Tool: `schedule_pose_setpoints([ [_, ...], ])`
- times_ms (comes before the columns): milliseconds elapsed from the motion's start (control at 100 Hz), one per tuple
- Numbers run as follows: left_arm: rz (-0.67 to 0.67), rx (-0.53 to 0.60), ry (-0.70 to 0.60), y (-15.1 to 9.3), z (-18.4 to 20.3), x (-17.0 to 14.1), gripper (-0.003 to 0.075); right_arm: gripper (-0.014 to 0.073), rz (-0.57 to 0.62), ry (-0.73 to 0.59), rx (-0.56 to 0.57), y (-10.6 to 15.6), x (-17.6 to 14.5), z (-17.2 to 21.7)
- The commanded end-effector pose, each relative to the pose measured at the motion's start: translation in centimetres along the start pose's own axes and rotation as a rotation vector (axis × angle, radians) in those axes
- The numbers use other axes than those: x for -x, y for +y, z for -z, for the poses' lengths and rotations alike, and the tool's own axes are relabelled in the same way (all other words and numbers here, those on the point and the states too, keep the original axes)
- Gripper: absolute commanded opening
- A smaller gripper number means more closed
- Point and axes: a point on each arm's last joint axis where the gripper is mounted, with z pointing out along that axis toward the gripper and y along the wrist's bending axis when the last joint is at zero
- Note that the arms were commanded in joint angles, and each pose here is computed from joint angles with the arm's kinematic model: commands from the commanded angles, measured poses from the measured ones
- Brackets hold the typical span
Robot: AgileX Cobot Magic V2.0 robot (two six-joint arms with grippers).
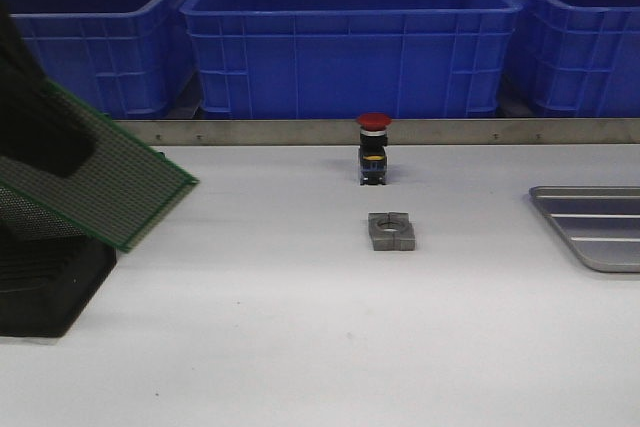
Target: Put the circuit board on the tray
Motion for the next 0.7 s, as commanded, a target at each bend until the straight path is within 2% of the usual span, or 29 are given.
schedule_pose_setpoints([
  [0, 0.018, 0.004, -0.113, 0.0, -0.3, 2.0, -0.0020, -0.0061, 0.011, -0.115, 0.000, 0.0, 1.3, 0.3],
  [130, 0.008, -0.043, -0.184, -0.3, -1.5, 3.1, -0.0020, -0.0059, 0.007, -0.114, 0.000, 0.0, 1.2, 0.3],
  [230, 0.014, -0.050, -0.229, -0.3, -1.7, 3.5, -0.0020, -0.0057, -0.065, -0.083, 0.001, 0.0, 1.3, 0.2],
  [320, -0.004, -0.046, -0.239, -0.3, -1.7, 3.6, -0.0020, -0.0057, -0.126, 0.011, 0.004, -0.1, 1.7, 0.0],
  [540, -0.008, -0.044, -0.238, -0.3, -1.7, 3.6, -0.0020, -0.0059, -0.120, 0.179, 0.006, -0.3, 5.0, -1.5],
  [690, -0.008, -0.044, -0.238, -0.3, -1.7, 3.6, -0.0020, -0.0059, -0.211, 0.440, 0.036, 0.0, 7.0, -3.3],
])
